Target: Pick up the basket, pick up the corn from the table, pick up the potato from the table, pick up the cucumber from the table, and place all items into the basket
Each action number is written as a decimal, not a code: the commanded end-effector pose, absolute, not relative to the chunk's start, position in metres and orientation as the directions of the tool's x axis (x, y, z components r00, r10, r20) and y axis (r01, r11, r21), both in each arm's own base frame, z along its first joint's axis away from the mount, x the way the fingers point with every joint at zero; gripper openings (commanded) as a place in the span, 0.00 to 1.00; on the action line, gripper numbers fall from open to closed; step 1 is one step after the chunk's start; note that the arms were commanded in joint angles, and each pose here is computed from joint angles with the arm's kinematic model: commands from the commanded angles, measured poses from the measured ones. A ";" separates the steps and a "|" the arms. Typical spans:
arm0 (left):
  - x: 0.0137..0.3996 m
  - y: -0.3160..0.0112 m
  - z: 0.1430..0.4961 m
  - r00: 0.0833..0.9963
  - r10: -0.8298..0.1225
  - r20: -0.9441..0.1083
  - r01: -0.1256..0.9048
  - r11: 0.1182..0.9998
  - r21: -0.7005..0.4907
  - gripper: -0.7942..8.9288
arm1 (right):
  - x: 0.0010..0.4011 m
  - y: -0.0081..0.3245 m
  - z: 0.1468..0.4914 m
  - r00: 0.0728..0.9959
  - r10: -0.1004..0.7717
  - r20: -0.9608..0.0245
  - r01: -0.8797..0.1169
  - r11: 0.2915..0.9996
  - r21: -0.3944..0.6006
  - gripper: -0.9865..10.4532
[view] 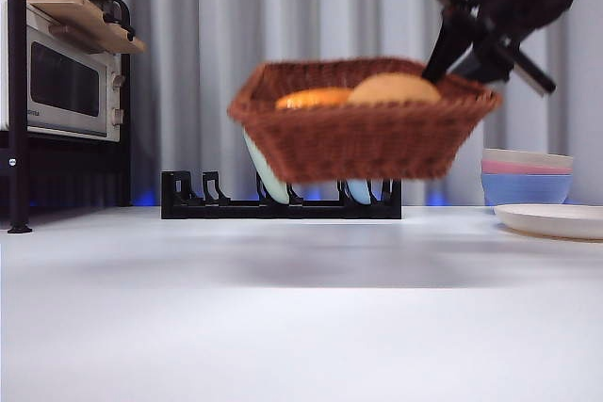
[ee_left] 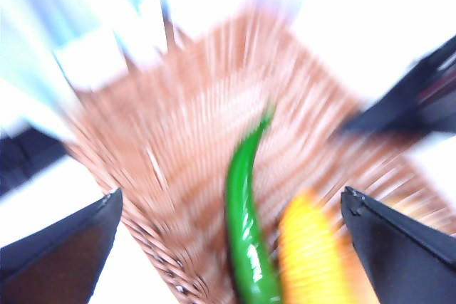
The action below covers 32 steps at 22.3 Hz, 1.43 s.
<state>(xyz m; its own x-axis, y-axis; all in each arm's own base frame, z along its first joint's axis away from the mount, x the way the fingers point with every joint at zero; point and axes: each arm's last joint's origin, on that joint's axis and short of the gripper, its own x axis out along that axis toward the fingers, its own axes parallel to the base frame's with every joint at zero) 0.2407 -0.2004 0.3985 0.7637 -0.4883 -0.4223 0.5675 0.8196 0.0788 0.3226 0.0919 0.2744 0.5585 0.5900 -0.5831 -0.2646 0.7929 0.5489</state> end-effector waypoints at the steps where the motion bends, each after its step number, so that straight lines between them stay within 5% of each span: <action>1: 0.220 -0.184 0.420 0.783 -0.509 -0.359 0.565 0.822 0.068 0.76 | 0.333 0.095 0.254 0.512 0.591 -0.624 -0.231 0.794 0.563 0.08; 8: 0.164 -0.136 0.464 0.816 -0.537 -0.214 0.558 0.828 0.051 0.76 | 0.345 0.110 0.198 0.352 0.563 -0.748 -0.176 0.824 0.538 0.11; 12: 0.152 -0.125 0.468 0.817 -0.537 -0.210 0.558 0.828 0.052 0.76 | 0.346 0.108 0.199 0.365 0.559 -0.744 -0.183 0.827 0.531 0.46; 15: 0.151 -0.124 0.464 0.815 -0.521 -0.255 0.552 0.832 0.064 0.75 | 0.342 0.100 0.219 0.465 0.471 -0.750 -0.201 0.881 0.428 0.53; 17: 0.150 -0.123 0.459 0.807 -0.509 -0.299 0.557 0.825 0.099 0.58 | 0.331 0.095 0.244 0.535 0.425 -0.730 -0.228 0.905 0.360 0.52; 18: 0.150 -0.122 0.457 0.808 -0.490 -0.327 0.553 0.823 0.132 0.39 | 0.322 0.093 0.261 0.564 0.431 -0.705 -0.258 0.902 0.345 0.49; 20: 0.148 -0.119 0.451 0.807 -0.446 -0.387 0.544 0.817 0.193 0.06 | 0.303 0.088 0.291 0.614 0.446 -0.651 -0.321 0.895 0.311 0.28; 23: 0.147 -0.117 0.444 0.794 -0.413 -0.446 0.544 0.810 0.219 0.07 | 0.269 0.080 0.328 0.666 0.464 -0.584 -0.418 0.880 0.224 0.07; 32: 0.140 -0.109 0.396 0.807 -0.346 -0.479 0.509 0.819 0.266 0.07 | 0.208 0.067 0.362 0.778 0.449 -0.440 -0.463 0.882 0.081 0.07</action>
<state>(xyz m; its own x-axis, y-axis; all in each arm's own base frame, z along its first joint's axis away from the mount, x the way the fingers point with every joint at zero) 0.1414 -0.1109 0.4040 0.8058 -0.3549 -0.4741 0.5106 0.8219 0.2524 0.2112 0.0670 0.3691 0.7814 0.4548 -0.4273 -0.4557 0.8836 0.1072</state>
